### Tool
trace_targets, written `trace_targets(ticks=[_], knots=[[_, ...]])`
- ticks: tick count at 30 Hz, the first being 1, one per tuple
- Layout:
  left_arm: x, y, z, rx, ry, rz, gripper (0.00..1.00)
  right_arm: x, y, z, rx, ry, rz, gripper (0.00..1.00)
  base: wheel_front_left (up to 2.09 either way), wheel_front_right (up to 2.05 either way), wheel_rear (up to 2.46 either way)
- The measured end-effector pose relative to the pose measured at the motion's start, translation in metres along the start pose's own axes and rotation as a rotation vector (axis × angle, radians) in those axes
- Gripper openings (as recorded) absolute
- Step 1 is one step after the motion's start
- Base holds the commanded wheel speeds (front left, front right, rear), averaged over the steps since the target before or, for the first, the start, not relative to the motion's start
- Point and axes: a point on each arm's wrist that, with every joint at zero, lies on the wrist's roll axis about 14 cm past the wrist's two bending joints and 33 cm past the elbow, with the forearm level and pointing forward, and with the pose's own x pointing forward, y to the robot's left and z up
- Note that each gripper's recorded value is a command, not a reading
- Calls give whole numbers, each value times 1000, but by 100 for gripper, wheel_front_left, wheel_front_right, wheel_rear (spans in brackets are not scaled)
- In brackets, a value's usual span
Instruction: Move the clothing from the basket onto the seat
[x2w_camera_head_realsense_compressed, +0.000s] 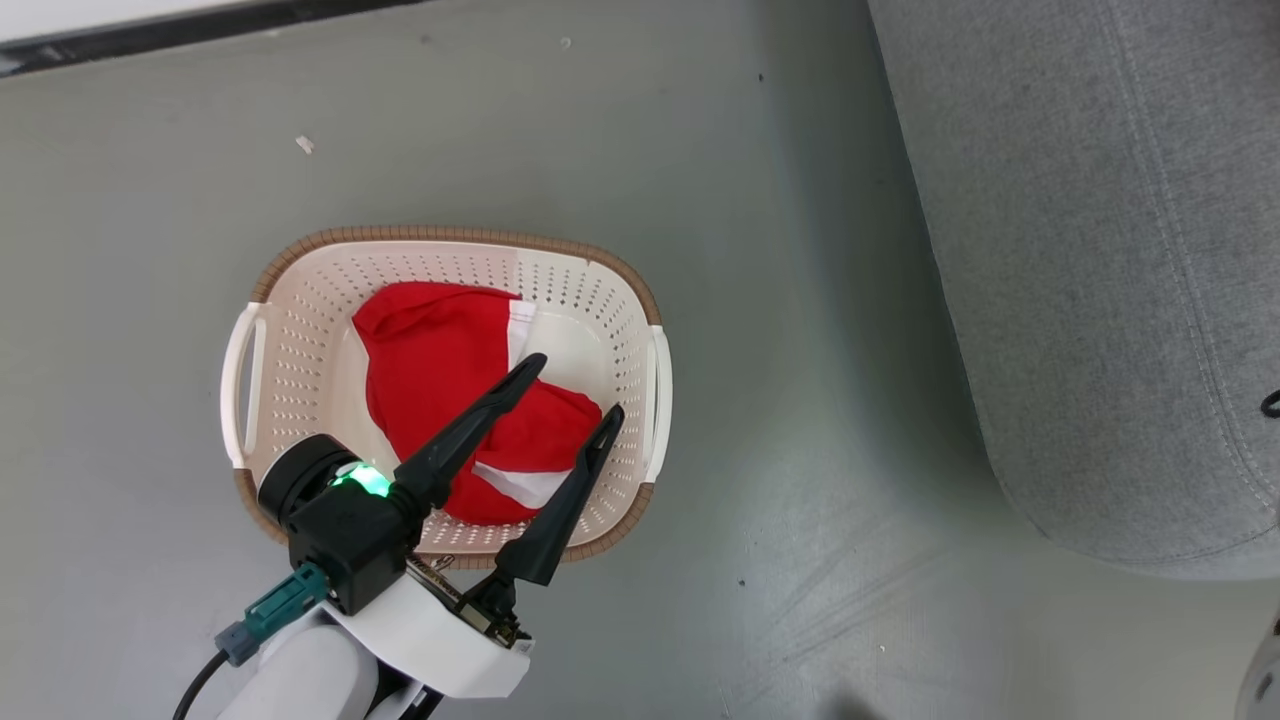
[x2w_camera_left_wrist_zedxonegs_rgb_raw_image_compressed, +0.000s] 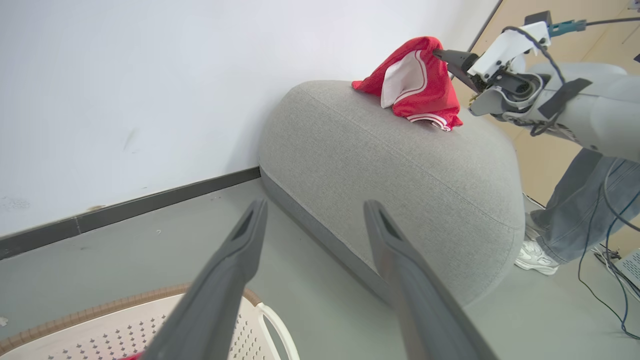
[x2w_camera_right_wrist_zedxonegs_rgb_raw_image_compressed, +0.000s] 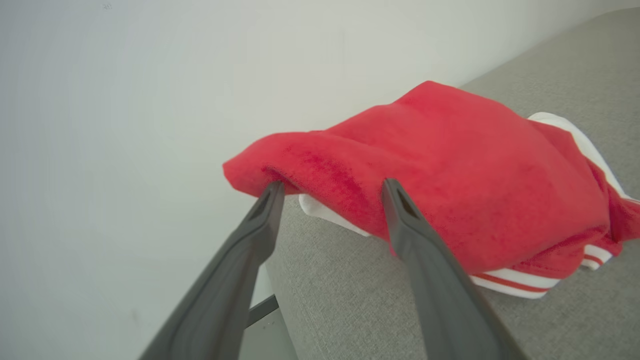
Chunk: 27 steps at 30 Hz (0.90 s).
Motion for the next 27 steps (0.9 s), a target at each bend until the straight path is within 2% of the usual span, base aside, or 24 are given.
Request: trace_targets(ticks=[16, 27], knots=[[-16, -9, 36, 17, -101, 78, 100, -55, 71, 0, 17, 34, 233, 100, 0, 0, 0], [-51, 9, 58, 63, -144, 237, 100, -90, 110, 15, -31, 8, 380, 100, 0, 0, 0]])
